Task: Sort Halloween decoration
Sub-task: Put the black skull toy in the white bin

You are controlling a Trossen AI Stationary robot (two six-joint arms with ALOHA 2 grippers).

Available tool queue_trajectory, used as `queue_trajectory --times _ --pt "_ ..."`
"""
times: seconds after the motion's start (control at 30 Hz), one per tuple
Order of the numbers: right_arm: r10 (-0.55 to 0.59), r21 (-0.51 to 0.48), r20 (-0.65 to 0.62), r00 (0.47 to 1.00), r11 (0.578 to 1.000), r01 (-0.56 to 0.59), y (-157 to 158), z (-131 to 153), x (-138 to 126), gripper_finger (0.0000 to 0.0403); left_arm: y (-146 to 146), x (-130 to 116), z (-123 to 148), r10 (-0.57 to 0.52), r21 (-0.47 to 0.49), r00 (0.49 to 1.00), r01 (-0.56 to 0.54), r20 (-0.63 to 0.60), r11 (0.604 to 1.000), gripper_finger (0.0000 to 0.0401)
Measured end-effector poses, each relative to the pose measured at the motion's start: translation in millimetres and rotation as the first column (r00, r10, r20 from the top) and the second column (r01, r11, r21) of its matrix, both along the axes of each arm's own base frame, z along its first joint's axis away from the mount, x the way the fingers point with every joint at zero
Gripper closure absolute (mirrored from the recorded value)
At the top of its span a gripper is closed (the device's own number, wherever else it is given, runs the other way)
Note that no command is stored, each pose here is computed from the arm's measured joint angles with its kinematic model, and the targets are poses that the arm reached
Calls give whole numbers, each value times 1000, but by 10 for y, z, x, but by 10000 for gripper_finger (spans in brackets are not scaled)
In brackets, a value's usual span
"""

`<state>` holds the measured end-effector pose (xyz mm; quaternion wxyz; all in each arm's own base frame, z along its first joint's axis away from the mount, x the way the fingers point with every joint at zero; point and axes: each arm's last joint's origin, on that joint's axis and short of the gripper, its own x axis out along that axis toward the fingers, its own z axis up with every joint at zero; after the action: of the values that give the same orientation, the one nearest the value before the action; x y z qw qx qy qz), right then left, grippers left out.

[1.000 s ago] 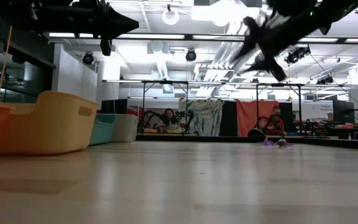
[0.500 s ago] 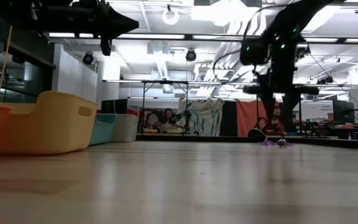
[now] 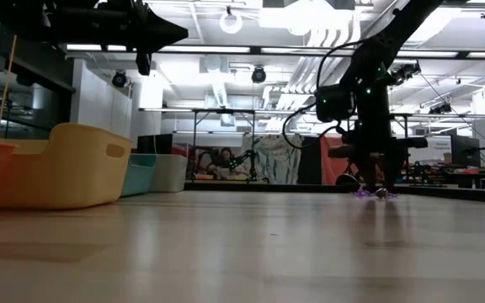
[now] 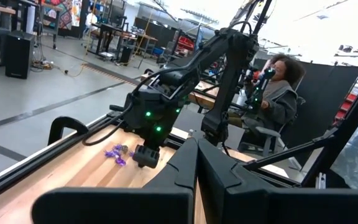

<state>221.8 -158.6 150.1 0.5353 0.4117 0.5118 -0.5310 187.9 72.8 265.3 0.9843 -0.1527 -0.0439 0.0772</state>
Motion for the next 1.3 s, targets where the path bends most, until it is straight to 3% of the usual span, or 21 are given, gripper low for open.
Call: queue_trajectory --times 0.73,1.13,1.3 --pt "-20 46 66 998 999 17 -85 -92 -89 245 2 0 -4 6 -8 1000 -6 -3 1000 401" --pt "-10 63 66 998 998 6 -54 -86 -80 345 3 0 -7 8 -14 1000 -8 -5 1000 401" --pt "42 82 94 995 995 -50 21 -60 -27 353 2 0 -1 8 -11 1000 -8 1 1000 401"
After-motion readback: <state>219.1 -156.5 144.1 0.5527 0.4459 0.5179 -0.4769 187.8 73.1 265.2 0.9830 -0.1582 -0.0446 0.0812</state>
